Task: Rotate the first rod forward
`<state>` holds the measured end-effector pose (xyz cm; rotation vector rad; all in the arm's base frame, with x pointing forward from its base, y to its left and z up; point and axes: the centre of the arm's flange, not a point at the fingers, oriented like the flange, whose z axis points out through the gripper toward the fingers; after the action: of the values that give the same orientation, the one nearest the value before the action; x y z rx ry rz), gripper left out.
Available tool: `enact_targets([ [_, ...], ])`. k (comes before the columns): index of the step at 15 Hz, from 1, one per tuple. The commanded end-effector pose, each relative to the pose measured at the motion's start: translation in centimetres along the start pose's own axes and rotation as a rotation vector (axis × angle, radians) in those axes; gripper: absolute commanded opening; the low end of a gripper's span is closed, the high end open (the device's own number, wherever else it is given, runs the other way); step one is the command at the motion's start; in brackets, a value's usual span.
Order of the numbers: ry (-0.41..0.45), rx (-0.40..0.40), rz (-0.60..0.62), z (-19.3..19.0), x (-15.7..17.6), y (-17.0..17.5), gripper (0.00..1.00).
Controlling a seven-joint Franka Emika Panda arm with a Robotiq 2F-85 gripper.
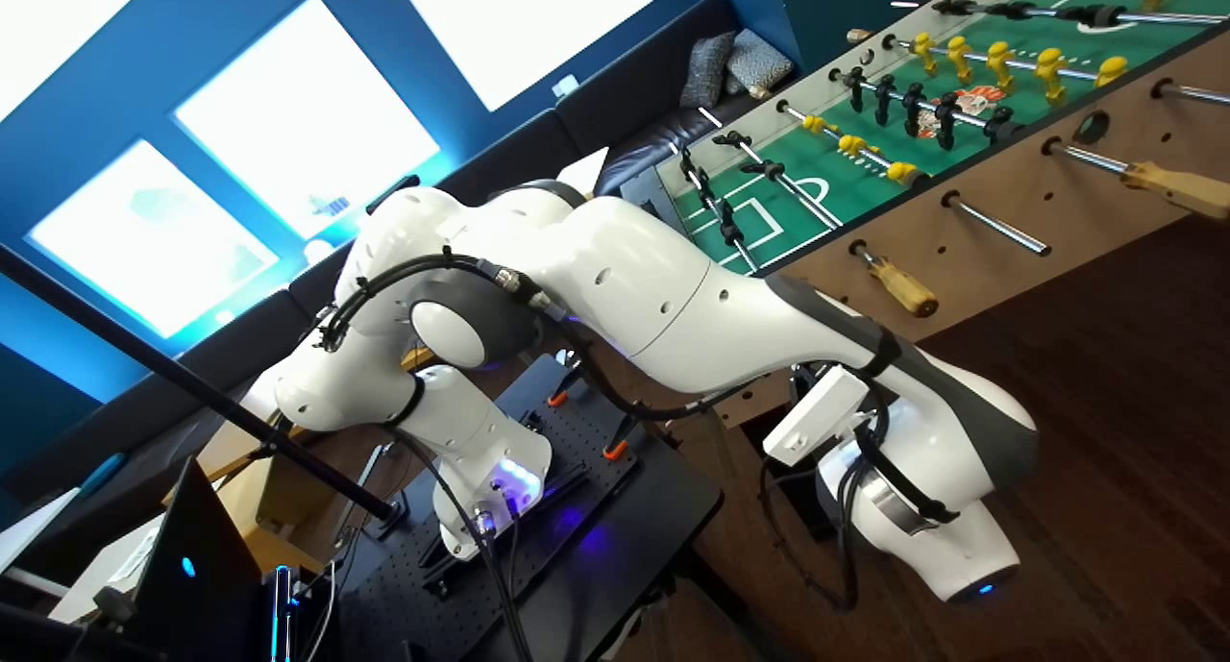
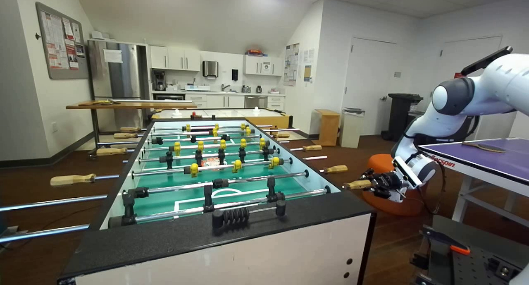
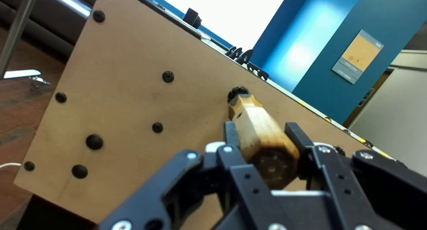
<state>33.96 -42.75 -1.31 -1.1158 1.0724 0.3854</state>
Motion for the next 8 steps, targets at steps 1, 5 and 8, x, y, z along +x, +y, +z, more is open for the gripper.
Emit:
enact_targets([
  [1, -0.080, 0.004, 0.168, 0.1, -0.6, -1.2, 0.15],
  [5, -0.109, 0.011, 0.318, 0.1, -0.7, -0.9, 0.15],
  [8, -0.020, 0.022, 0.245, 0.0, 0.4, 0.3, 0.40],
])
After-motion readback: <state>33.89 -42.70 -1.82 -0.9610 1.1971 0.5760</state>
